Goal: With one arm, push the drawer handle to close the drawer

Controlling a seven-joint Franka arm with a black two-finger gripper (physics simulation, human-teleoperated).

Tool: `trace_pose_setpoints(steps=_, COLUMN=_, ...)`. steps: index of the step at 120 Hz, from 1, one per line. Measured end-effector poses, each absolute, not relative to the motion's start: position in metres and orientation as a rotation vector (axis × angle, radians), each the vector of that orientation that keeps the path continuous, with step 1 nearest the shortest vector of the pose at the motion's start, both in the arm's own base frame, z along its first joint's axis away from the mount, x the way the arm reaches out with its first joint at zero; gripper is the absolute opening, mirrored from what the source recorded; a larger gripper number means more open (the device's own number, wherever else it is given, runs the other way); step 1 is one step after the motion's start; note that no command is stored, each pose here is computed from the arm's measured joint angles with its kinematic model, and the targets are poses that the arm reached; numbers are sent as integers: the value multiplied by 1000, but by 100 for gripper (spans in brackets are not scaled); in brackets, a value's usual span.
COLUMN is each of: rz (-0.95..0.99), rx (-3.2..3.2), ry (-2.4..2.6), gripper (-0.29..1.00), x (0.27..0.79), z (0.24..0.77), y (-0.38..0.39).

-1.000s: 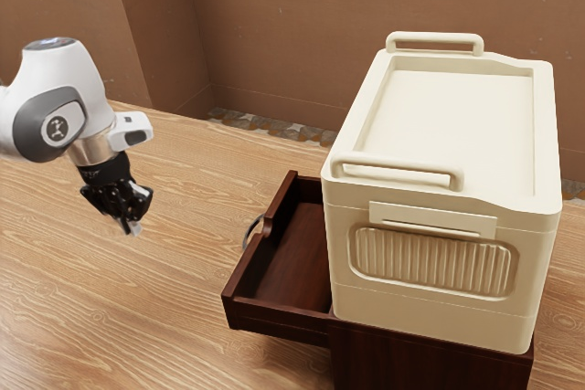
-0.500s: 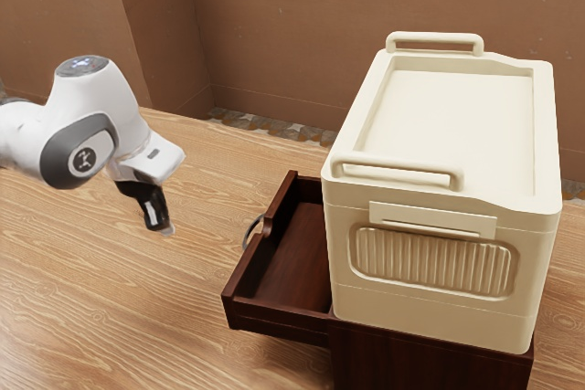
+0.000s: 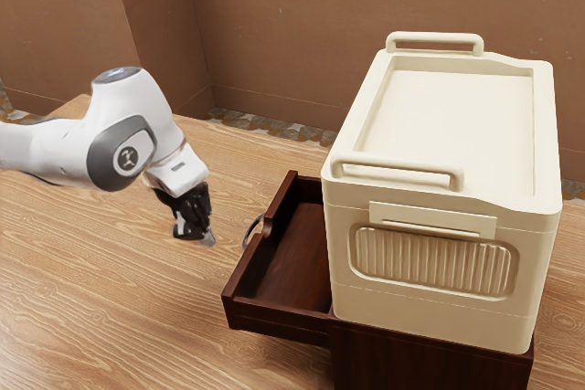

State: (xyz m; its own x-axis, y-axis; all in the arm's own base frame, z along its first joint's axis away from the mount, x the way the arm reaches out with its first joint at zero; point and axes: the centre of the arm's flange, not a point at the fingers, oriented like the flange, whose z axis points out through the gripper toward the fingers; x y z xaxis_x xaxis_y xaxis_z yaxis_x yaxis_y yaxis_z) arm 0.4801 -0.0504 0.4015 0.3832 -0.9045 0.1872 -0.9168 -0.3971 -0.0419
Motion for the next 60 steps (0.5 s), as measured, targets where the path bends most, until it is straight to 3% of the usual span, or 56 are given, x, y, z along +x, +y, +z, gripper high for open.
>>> trace_pose_setpoints(steps=60, rz=315, rx=2302, ry=-2014, gripper=-8, x=519, z=396, y=-76)
